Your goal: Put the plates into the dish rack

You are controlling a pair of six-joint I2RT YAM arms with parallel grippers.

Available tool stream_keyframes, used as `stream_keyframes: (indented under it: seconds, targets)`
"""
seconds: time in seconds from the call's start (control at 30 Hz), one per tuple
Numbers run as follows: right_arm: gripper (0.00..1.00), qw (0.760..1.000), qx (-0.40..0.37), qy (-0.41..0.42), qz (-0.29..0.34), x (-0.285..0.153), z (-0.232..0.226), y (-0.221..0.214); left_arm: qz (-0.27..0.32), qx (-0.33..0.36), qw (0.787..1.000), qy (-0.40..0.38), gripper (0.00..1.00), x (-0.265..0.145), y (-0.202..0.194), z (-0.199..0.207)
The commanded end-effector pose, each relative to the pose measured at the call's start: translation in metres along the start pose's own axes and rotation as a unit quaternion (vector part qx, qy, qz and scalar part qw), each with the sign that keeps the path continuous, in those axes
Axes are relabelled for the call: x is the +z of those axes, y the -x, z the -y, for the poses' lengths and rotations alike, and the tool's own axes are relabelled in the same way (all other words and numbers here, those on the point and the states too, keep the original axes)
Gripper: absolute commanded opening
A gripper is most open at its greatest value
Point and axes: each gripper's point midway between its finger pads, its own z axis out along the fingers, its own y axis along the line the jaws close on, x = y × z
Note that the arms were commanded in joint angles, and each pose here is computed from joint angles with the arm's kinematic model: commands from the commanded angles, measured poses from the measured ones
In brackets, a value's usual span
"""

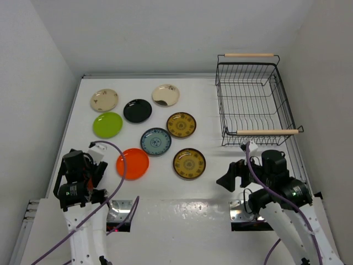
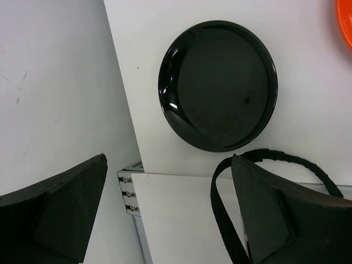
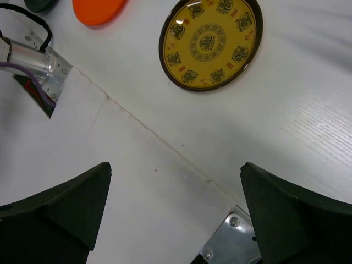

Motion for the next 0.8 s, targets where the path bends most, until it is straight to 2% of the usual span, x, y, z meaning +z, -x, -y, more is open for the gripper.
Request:
stream_keyframes:
  seconds: [0.0, 0.07, 0.1, 0.17, 0.2, 0.23, 0.27, 0.3, 0.33, 0.37, 0.4, 0.43, 0.47, 0.5, 0.53, 0.57, 0.6, 0.63, 0.67, 0.77]
  targets:
    - [1.0, 1.0, -0.005, 0.001, 0.009, -0.006, -0.007, 0.013, 0.026, -0.025, 0.999, 0.03, 1.0, -0.012, 0.012, -0.015]
    - [1.0, 1.0, -0.003, -0.019, 0.018, -0.008, -0.002, 0.021, 0.035, -0.02, 0.999, 0.02, 1.0, -0.019, 0.016, -0.014]
    - [1.0, 0.999, -0.013, -0.018, 0.034, -0.014, -0.008, 0.04, 0.029, -0.007, 1.0, 0.004, 1.0, -0.021, 0.015, -0.011]
    - [1.0, 0.998, -0.027, -0.024, 0.054, -0.018, -0.011, 0.059, 0.052, 0.042, 0.997, -0.026, 1.0, -0.034, 0.032, -0.013]
    - [1.0, 0.995, -0.045, -0.019, 0.087, -0.028, -0.023, 0.09, 0.059, 0.051, 0.996, -0.034, 1.0, -0.039, 0.037, -0.016]
    - [1.0, 0.995, -0.043, -0.023, 0.082, -0.023, -0.022, 0.101, 0.081, 0.049, 0.995, -0.022, 1.0, -0.052, 0.052, -0.029]
    - [1.0, 0.995, -0.043, -0.028, 0.087, -0.023, -0.024, 0.121, 0.076, 0.044, 0.996, -0.034, 1.0, -0.05, 0.062, -0.033]
    - [1.0, 0.991, -0.058, -0.018, 0.121, -0.029, -0.035, 0.152, 0.089, 0.035, 0.995, -0.035, 1.0, -0.051, 0.076, -0.041]
    - [0.92, 0.993, -0.049, -0.003, 0.104, -0.016, -0.038, 0.163, 0.092, 0.014, 0.994, -0.055, 1.0, -0.049, 0.096, -0.049]
    - [0.63, 0.994, -0.045, 0.007, 0.095, -0.007, -0.043, 0.186, 0.093, 0.005, 0.993, -0.073, 0.94, -0.046, 0.107, -0.05]
    - [0.2, 0.996, -0.031, 0.0, 0.082, 0.007, -0.042, 0.206, 0.106, 0.0, 0.991, -0.087, 0.88, -0.054, 0.125, -0.058]
    - [0.0, 0.997, -0.019, -0.018, 0.073, 0.022, -0.035, 0.23, 0.105, 0.001, 0.988, -0.114, 0.83, -0.051, 0.135, -0.057]
    - [0.0, 0.997, -0.024, -0.045, 0.062, 0.034, -0.032, 0.237, 0.102, -0.005, 0.984, -0.143, 0.79, -0.047, 0.145, -0.054]
    - [0.01, 0.998, -0.028, -0.06, 0.005, 0.046, -0.034, 0.22, 0.112, -0.006, 0.977, -0.183, 0.74, -0.043, 0.156, -0.045]
    - [0.14, 0.991, -0.073, -0.107, -0.018, 0.074, -0.018, 0.244, 0.099, -0.008, 0.973, -0.21, 0.74, -0.027, 0.163, -0.041]
    - [0.53, 0.986, -0.099, -0.108, -0.081, 0.083, -0.032, 0.217, 0.099, -0.003, 0.969, -0.225, 0.74, -0.018, 0.164, -0.035]
    - [0.66, 0.982, -0.115, -0.119, -0.092, 0.09, -0.028, 0.218, 0.099, -0.004, 0.967, -0.234, 0.78, -0.009, 0.164, -0.03]
    - [0.72, 0.977, -0.104, -0.126, -0.136, 0.114, -0.019, 0.198, 0.116, 0.008, 0.967, -0.227, 0.8, 0.0, 0.171, -0.028]
    - [0.78, 0.978, -0.09, -0.128, -0.137, 0.121, -0.017, 0.193, 0.105, 0.025, 0.963, -0.247, 0.83, 0.013, 0.162, -0.011]
    - [0.79, 0.974, -0.057, -0.138, -0.17, 0.138, 0.003, 0.139, 0.094, 0.049, 0.961, -0.256, 0.83, 0.038, 0.148, 0.012]
